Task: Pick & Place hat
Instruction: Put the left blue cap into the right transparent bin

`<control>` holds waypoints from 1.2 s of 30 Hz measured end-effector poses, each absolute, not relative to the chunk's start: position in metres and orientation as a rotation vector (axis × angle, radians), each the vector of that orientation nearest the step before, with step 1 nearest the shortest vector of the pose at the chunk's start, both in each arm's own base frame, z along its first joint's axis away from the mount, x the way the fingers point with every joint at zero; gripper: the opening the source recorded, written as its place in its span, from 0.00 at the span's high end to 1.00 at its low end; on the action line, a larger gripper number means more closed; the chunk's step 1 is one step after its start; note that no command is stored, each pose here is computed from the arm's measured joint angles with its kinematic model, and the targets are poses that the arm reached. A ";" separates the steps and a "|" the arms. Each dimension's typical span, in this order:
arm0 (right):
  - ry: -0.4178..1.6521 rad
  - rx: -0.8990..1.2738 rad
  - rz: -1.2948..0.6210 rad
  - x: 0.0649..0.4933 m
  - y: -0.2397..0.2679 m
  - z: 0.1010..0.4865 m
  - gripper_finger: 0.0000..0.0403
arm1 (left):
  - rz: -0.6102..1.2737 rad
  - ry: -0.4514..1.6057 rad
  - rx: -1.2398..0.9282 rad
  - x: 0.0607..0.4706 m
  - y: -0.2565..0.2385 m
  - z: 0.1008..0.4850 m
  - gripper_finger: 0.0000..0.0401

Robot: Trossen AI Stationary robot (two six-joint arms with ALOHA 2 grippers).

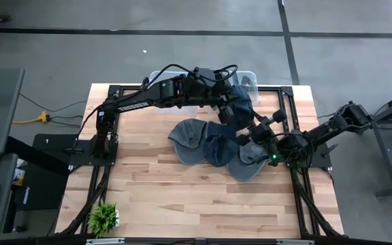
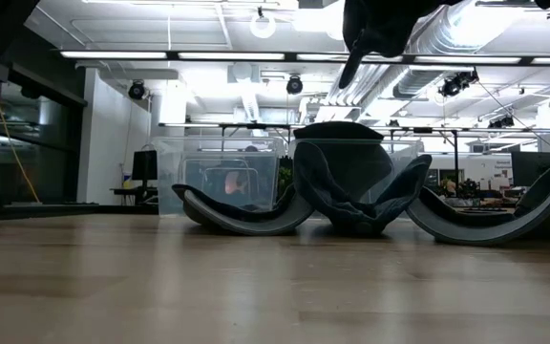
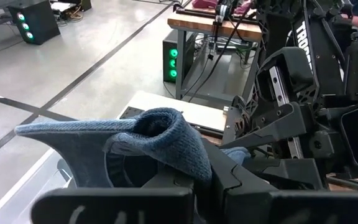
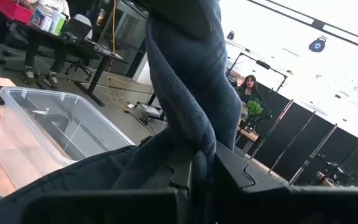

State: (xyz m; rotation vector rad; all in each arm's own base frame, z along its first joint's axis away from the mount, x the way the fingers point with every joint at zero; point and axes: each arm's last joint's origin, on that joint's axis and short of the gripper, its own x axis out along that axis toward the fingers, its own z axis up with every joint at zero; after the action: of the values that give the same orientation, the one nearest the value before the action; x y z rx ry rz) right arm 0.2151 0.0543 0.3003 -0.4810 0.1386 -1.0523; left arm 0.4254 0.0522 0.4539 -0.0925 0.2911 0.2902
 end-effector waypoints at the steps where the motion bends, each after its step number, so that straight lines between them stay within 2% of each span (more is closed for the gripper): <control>1: 0.139 -0.482 -1.050 0.215 0.055 0.300 0.94 | 0.290 0.291 -0.093 0.425 0.052 0.454 1.00; 12: 0.141 -0.507 -1.027 0.214 0.059 0.300 0.94 | 0.282 0.302 -0.053 0.425 0.052 0.453 0.93; 22: 0.142 -0.504 -1.032 0.210 0.057 0.304 0.94 | 0.245 0.299 0.055 0.425 0.052 0.456 0.68; 29: 0.140 -0.506 -1.034 0.204 0.054 0.310 0.94 | 0.251 0.193 0.132 0.402 0.049 0.490 0.55; 33: 0.121 -0.509 -1.030 0.197 0.051 0.318 0.94 | 0.296 0.155 0.169 0.384 0.048 0.508 0.54; 36: 0.117 -0.512 -1.032 0.193 0.050 0.329 0.94 | 0.292 0.216 0.179 0.364 0.046 0.514 0.54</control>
State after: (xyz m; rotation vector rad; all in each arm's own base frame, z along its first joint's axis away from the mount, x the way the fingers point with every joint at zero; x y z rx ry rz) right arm 0.1930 0.0498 0.3290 -0.5118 0.1167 -1.0316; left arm 0.3637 0.0464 0.5137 0.1786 0.2155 0.2922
